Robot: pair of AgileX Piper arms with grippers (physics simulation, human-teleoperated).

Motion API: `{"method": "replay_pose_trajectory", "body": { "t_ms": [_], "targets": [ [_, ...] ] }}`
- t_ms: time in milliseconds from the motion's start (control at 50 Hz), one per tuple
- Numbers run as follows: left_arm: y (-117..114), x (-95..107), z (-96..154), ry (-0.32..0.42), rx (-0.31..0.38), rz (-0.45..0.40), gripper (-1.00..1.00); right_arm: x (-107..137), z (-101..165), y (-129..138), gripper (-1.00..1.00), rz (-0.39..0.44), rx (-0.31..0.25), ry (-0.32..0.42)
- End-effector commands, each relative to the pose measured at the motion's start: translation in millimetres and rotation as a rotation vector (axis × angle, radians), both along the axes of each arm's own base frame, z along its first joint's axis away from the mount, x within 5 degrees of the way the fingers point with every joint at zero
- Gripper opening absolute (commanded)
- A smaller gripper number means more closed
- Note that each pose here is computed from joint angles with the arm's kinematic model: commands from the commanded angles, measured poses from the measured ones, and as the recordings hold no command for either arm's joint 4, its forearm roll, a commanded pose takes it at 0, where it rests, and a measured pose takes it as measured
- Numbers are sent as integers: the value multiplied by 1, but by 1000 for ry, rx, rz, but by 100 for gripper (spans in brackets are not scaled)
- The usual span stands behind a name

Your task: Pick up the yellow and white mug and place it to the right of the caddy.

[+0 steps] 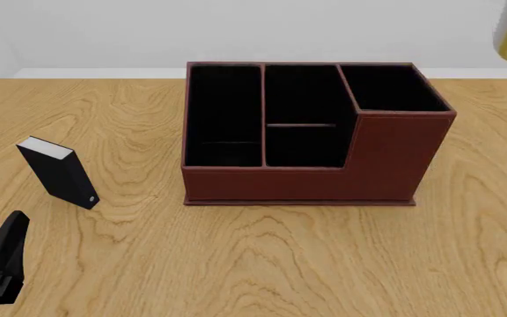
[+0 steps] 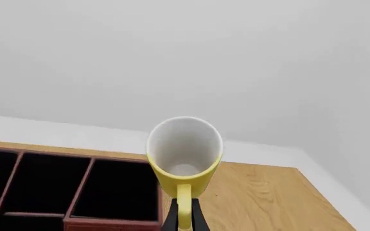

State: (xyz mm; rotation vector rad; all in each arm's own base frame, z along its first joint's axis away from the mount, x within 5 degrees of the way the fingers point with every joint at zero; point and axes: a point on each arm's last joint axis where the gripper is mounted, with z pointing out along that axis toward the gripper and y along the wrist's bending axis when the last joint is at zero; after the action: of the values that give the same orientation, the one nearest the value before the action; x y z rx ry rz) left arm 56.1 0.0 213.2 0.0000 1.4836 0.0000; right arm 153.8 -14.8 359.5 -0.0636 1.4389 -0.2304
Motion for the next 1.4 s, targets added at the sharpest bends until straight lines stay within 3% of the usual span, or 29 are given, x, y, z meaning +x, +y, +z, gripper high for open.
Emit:
{"method": "replay_pose_trajectory", "body": {
  "t_ms": [20,1400],
  "targets": [
    [0,0,0,0,0,0,100,9,-12,-9,-100,-40,56,16],
    [0,0,0,0,0,0,100,47,-102,-32,-100,-128,127,173]
  ]
}}
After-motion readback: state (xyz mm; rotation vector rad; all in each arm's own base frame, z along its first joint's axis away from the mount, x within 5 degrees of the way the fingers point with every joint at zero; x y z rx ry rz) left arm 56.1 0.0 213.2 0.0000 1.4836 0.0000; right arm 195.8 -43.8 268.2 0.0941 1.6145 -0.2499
